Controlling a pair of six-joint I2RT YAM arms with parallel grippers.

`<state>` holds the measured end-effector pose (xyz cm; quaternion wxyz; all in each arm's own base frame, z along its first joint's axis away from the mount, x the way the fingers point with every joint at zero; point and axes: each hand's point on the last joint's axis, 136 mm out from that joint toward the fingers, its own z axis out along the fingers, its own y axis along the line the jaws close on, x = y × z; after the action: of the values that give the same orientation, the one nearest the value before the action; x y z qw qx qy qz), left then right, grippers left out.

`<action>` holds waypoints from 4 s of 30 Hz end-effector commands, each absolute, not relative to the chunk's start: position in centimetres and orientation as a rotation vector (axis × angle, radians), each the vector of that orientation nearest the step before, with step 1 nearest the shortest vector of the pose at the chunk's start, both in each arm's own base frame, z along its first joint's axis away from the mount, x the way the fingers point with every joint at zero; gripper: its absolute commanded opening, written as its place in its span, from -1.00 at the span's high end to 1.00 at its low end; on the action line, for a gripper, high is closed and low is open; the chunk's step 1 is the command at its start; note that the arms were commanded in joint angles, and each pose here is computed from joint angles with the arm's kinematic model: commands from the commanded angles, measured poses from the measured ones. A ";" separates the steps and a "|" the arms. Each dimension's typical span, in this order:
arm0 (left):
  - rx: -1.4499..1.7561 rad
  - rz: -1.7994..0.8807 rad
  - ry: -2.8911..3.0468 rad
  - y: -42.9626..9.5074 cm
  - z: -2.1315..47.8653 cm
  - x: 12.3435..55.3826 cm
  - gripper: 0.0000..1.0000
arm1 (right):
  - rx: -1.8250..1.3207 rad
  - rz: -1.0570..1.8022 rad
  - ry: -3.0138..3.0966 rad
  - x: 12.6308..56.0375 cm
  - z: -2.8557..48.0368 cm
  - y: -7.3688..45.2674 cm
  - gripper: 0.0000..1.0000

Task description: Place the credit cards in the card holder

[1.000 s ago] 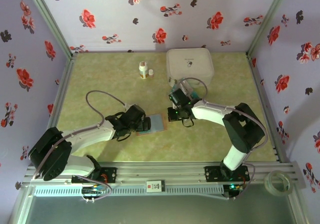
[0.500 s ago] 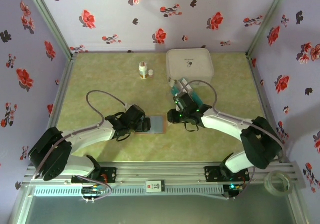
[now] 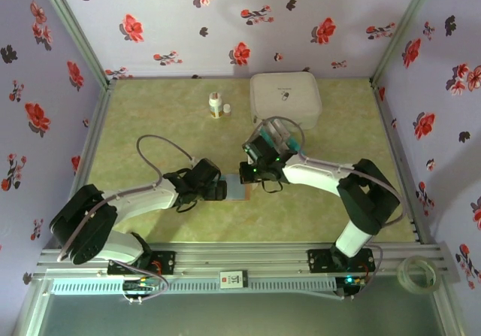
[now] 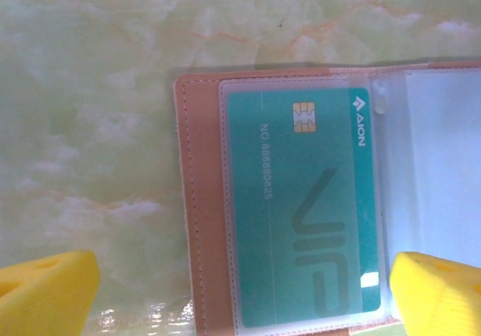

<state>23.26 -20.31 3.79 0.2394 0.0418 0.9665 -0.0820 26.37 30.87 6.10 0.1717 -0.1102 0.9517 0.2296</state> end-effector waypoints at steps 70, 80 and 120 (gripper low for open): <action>0.141 -0.167 2.698 -19.6 0.1 22.7 -0.99 | -0.262 0.702 2.701 26.9 4.5 32.5 0.79; 0.233 -0.147 2.632 -20.5 3.7 24.0 -0.99 | -0.295 0.724 2.750 26.8 2.5 33.6 1.00; 0.355 -0.065 2.609 -21.1 1.5 23.3 -0.99 | -0.274 0.770 2.748 26.6 2.3 34.2 0.99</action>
<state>23.69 -22.13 2.53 0.2538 0.1237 0.9579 -0.0519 26.81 33.99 2.51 0.1451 -0.1018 0.9482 0.2637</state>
